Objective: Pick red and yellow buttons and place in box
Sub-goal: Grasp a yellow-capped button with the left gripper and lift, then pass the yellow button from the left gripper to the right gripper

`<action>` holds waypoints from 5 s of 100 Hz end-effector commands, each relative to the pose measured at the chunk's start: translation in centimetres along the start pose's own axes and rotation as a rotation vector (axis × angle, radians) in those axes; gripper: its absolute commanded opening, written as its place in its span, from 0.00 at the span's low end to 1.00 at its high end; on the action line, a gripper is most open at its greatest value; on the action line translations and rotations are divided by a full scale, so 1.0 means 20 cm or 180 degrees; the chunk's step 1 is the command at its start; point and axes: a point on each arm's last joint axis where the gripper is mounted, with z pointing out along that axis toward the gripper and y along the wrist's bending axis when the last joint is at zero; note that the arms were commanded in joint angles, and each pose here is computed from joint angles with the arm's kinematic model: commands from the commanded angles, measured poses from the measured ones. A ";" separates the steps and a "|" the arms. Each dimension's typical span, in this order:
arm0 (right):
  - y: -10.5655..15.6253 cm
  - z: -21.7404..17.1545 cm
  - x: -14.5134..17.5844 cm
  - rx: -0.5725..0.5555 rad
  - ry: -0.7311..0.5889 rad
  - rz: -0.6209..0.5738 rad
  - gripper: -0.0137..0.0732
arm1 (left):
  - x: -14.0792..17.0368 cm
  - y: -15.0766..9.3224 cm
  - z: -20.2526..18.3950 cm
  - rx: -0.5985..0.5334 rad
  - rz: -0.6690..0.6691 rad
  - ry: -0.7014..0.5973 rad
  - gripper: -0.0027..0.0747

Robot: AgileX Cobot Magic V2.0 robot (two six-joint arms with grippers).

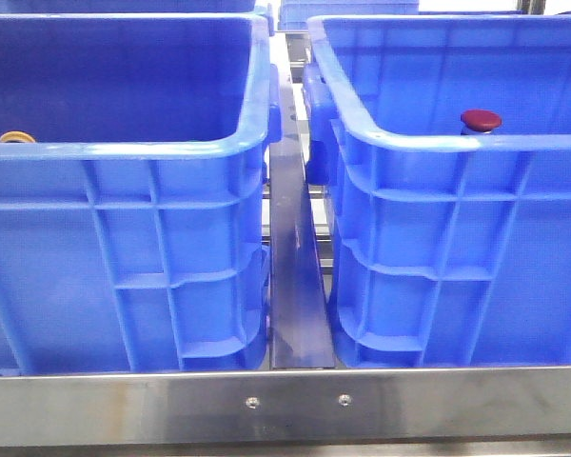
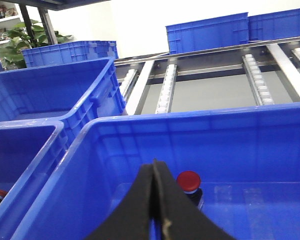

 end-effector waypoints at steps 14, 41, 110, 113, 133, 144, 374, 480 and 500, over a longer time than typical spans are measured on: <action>0.00 0.00 -0.05 0.0023 -0.0109 -0.0035 0.08 | -0.19 -0.07 0.21 0.0113 0.0040 0.0055 0.81; 0.00 0.00 -0.05 0.0023 -0.0109 -0.0035 0.08 | -0.29 -0.17 0.59 0.0175 0.0141 0.0521 0.81; 0.00 0.00 -0.05 0.0023 -0.0109 -0.0035 0.08 | -0.23 -0.26 1.28 0.0134 0.0082 0.1154 0.81; 0.00 0.00 -0.05 0.0023 -0.0109 -0.0035 0.08 | -0.23 -0.26 1.29 0.0137 0.0069 0.1173 0.81; 0.00 0.00 -0.05 0.0023 -0.0109 -0.0035 0.08 | -0.22 -0.26 1.29 0.0135 0.0063 0.1199 0.64; 0.00 0.00 -0.05 0.0023 -0.0109 -0.0035 0.08 | -0.22 -0.26 1.29 0.0131 0.0064 0.1218 0.36; 0.37 0.18 -0.05 -0.2422 0.1144 0.1574 0.80 | -0.17 -0.66 -0.21 0.2353 0.1215 -0.0125 0.01; 0.93 0.65 -0.02 -0.3753 0.2007 0.2033 0.45 | -0.16 -0.66 -0.21 0.2351 0.1217 -0.0120 0.01; 0.93 0.64 -0.02 -0.3779 0.2012 0.2034 0.30 | -0.16 -0.66 -0.21 0.2351 0.1217 -0.0120 0.14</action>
